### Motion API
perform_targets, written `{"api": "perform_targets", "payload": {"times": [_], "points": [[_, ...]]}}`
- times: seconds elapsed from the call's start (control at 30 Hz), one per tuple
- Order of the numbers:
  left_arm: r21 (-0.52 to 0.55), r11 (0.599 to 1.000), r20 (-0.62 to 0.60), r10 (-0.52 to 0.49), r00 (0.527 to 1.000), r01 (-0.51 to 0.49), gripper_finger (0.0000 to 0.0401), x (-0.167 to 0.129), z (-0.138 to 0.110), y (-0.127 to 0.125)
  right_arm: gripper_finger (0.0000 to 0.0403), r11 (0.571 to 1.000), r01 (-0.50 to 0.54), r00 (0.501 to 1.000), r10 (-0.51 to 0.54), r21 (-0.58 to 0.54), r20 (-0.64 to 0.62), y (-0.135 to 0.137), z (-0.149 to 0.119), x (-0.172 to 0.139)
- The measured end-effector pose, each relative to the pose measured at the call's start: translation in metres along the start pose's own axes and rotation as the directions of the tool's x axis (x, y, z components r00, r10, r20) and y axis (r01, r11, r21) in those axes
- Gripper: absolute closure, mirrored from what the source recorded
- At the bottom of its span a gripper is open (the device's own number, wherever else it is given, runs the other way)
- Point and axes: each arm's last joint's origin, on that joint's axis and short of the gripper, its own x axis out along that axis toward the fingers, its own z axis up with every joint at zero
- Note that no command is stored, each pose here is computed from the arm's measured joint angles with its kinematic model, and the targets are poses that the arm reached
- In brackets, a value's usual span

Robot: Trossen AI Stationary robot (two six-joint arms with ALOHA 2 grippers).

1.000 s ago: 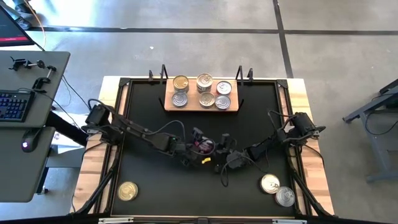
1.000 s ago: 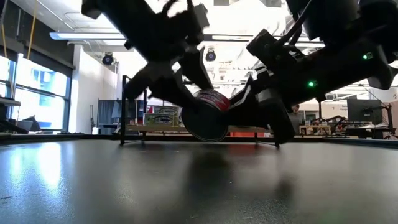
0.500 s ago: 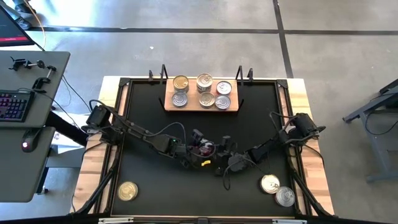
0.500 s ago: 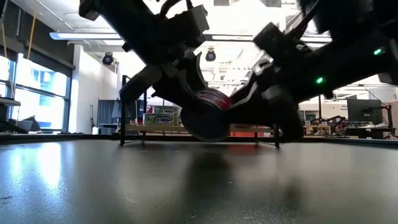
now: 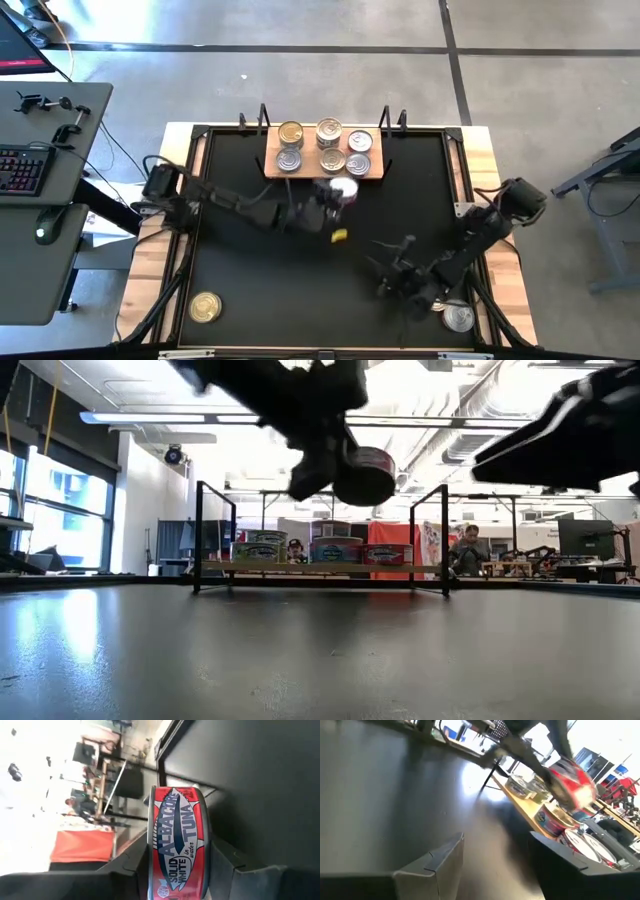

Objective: Stack canned seafood by type on shelf
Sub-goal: Stack the red tuna can on top of the red tuna can on the shelf

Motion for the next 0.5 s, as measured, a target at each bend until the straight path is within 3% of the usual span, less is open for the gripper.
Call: {"api": "perform_targets", "payload": {"times": [0.13,0.23,0.33,0.5], "points": [[-0.063,0.995,0.028,-0.073,0.997,0.075,0.0283,0.049,-0.021,0.038,0.0195,0.999,0.025,0.999,-0.026,0.022,0.021,-0.001,-0.001,-0.007],[-0.076,0.996,-0.016,-0.049,0.999,0.047,0.0283,0.087,-0.033,0.057,0.0195,0.999,0.039,0.999,-0.039,0.019,0.017,-0.002,-0.002,-0.005],[-0.092,0.995,-0.062,-0.035,0.997,0.029,0.0283,0.121,-0.040,0.067,0.0195,0.998,0.055,0.998,-0.055,0.025,0.008,-0.004,-0.003,0.000],[-0.115,0.993,-0.163,-0.028,0.986,0.009,0.0283,0.169,-0.050,0.060,0.0195,0.998,0.036,0.999,-0.034,0.048,-0.030,-0.006,-0.004,0.009]]}}
